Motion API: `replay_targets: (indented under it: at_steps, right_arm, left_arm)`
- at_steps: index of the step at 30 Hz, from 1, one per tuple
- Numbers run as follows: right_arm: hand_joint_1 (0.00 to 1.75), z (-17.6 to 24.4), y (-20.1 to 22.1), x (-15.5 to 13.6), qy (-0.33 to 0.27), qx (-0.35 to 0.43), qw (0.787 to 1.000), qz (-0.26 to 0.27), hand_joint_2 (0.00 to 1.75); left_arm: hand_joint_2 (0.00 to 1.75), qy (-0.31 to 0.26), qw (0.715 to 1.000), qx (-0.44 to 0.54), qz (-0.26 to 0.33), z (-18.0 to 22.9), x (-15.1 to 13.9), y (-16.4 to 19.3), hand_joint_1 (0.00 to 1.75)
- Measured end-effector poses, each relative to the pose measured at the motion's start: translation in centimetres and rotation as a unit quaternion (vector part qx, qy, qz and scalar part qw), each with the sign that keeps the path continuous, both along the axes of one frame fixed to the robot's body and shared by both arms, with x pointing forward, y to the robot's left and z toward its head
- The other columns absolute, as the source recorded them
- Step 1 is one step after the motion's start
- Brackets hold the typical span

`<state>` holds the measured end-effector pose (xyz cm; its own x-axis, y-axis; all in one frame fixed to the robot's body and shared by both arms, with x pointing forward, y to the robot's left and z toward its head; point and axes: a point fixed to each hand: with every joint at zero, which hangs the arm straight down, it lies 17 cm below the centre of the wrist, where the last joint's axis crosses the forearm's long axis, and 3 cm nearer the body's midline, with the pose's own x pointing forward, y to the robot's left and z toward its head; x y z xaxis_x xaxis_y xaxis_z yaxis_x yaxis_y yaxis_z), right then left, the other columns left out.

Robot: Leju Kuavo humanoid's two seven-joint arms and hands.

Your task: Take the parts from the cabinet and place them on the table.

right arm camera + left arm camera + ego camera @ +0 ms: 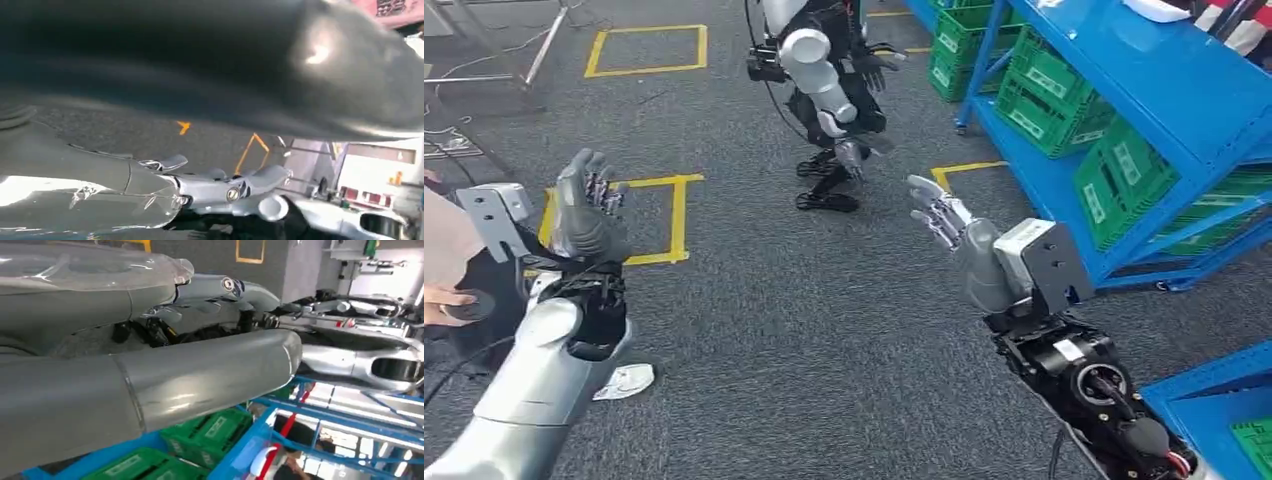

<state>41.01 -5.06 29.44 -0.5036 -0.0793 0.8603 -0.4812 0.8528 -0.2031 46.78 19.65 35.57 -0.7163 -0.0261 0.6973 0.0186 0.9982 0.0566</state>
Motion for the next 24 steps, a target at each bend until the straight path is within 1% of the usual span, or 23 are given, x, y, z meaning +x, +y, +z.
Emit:
replay_targets:
  at_steps: [3, 24]
  right_arm:
    - [0.0, -0.21, -0.01, -0.04, 0.003, 0.0, 1.0, 0.0, 0.0]
    - [0.0, -0.04, 0.12, -0.18, 0.001, 0.0, 1.0, 0.002, 0.0]
  left_arm:
    - [0.0, 0.004, 1.0, -0.001, 0.001, -0.39, -0.05, 0.05, 0.0]
    - [0.0, -0.003, 1.0, -0.006, 0.01, 0.18, -0.33, 0.99, 0.0]
